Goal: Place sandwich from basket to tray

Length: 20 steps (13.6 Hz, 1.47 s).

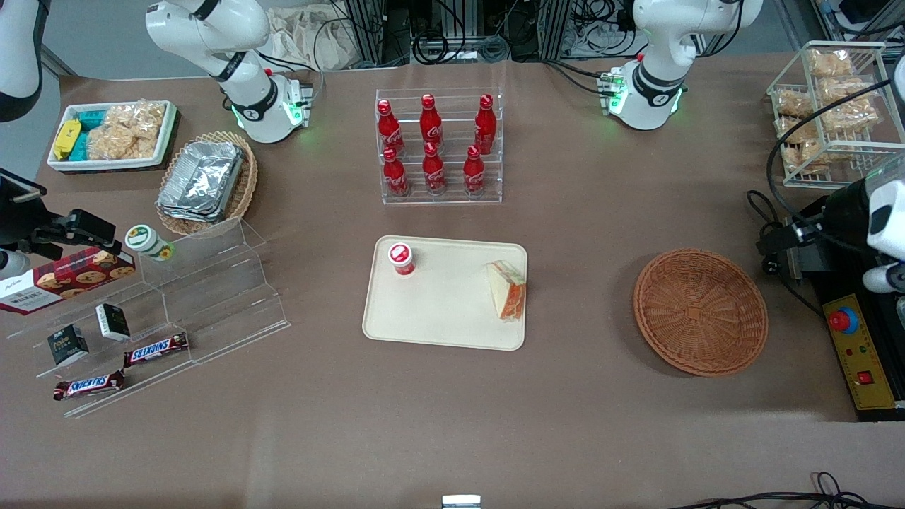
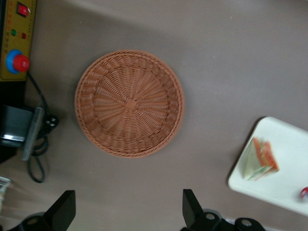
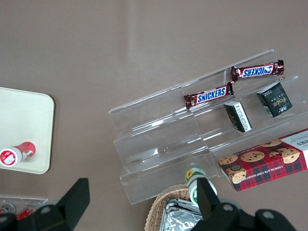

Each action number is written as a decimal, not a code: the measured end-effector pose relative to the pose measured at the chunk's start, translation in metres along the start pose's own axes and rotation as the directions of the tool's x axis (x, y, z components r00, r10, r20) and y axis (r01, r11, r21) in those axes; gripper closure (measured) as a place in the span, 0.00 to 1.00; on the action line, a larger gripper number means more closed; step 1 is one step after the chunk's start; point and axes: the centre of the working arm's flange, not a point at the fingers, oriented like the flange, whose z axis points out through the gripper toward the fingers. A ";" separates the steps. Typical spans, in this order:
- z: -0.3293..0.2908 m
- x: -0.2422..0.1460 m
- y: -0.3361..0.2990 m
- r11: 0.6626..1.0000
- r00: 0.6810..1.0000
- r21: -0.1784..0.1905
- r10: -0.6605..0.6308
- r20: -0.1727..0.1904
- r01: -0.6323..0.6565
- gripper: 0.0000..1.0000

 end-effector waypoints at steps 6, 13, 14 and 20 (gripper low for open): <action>0.005 -0.044 0.006 0.992 0.992 0.030 0.120 -0.029 -0.119 0.00; 0.012 -0.067 -0.002 0.990 0.986 0.030 0.140 -0.087 -0.138 0.00; 0.012 -0.067 -0.003 0.990 0.986 0.030 0.139 -0.087 -0.137 0.00; 0.011 -0.065 -0.006 0.990 0.985 0.048 0.140 -0.098 -0.136 0.00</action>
